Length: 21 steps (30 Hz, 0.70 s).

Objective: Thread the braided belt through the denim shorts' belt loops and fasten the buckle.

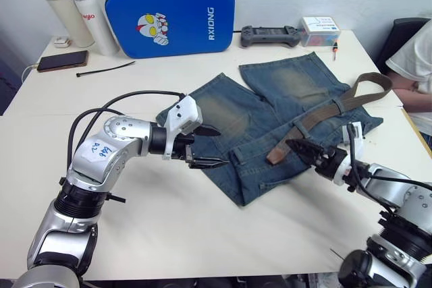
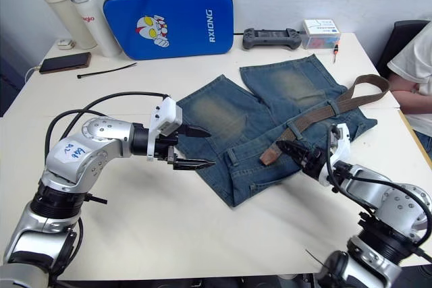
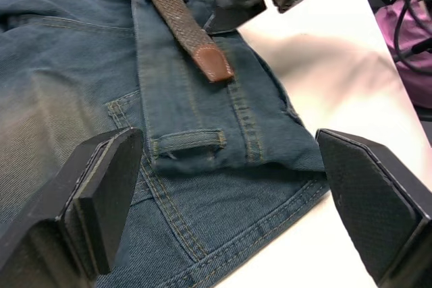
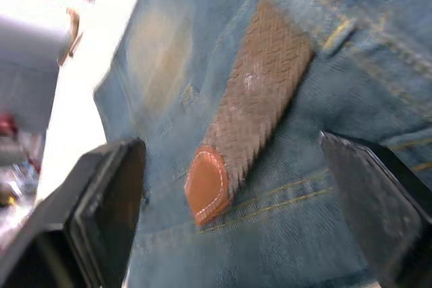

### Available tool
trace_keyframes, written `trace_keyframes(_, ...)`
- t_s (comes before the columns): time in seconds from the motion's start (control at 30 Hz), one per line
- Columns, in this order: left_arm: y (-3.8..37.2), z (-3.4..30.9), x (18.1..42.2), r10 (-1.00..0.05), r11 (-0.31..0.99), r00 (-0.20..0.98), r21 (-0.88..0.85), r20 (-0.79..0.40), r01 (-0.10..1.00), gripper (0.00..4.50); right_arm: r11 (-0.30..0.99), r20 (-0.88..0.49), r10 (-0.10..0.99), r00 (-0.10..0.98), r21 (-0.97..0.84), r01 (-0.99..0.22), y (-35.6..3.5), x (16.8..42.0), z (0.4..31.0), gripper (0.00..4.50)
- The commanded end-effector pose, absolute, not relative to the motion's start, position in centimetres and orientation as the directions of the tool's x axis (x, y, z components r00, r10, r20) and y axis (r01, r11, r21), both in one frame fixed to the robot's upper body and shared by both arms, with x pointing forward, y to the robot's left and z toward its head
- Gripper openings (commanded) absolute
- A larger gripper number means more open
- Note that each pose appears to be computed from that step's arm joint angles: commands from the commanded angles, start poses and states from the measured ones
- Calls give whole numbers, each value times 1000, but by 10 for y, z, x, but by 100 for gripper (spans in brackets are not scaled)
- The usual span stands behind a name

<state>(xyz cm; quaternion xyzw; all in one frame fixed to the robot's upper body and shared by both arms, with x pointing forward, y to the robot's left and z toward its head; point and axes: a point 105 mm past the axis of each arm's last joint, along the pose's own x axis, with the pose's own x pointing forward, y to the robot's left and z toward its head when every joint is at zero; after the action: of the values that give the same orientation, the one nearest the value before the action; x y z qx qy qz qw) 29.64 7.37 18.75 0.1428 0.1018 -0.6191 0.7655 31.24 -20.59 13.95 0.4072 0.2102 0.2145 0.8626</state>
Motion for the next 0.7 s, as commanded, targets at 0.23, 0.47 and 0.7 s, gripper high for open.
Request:
trace_keyframes(0.23,76,197,294,-917,197,230,133,-325,971,450,469,-88,534,841,858,-209,-198,321,155,441)
trace_keyframes(0.47,77,197,294,-915,200,235,137,-328,970,450,448,-58,552,832,862,-237,-188,324,169,441)
trace_keyframes(0.7,76,197,293,-916,199,234,137,-325,970,450,522,-202,518,831,845,-120,-184,325,147,441)
